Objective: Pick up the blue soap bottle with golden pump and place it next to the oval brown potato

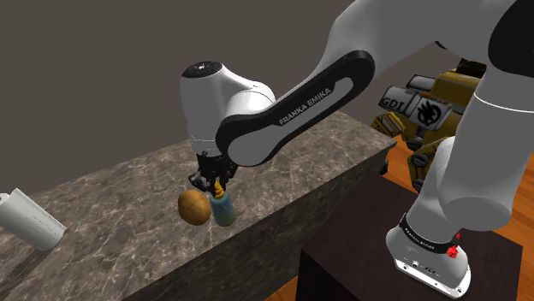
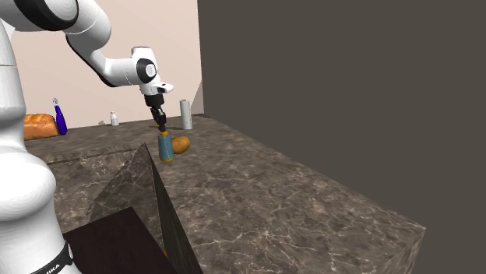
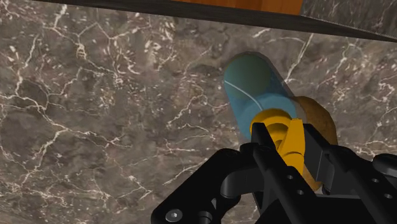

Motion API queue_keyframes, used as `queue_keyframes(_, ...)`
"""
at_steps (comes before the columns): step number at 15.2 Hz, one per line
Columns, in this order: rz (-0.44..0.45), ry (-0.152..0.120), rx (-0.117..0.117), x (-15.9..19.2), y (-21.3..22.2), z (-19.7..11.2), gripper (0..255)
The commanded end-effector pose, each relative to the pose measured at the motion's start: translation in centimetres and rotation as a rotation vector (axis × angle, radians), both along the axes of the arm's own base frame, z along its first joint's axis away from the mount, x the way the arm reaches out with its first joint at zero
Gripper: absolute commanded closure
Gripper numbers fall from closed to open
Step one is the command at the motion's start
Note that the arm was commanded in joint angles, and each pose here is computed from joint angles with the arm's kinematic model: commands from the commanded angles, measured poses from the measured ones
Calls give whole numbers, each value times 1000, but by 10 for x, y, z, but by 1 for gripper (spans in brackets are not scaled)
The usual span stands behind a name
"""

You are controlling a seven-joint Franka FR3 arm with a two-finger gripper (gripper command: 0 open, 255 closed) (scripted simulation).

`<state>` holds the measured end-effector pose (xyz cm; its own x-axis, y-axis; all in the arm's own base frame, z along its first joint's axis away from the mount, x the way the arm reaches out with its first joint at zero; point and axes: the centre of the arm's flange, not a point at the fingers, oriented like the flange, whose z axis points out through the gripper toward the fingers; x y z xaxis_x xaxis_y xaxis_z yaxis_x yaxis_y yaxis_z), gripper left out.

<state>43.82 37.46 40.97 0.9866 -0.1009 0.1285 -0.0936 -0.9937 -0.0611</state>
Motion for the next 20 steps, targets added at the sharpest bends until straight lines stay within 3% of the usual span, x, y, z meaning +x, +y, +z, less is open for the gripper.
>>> queue_keyframes(1,0,0,0,0,0,0,255)
queue_keyframes(2,0,0,0,0,0,0,255)
queue_keyframes(3,0,0,0,0,0,0,0)
queue_keyframes(8,0,0,0,0,0,0,0)
queue_keyframes(12,0,0,0,-7,-2,50,0)
queue_keyframes(20,0,0,0,-7,-2,49,0)
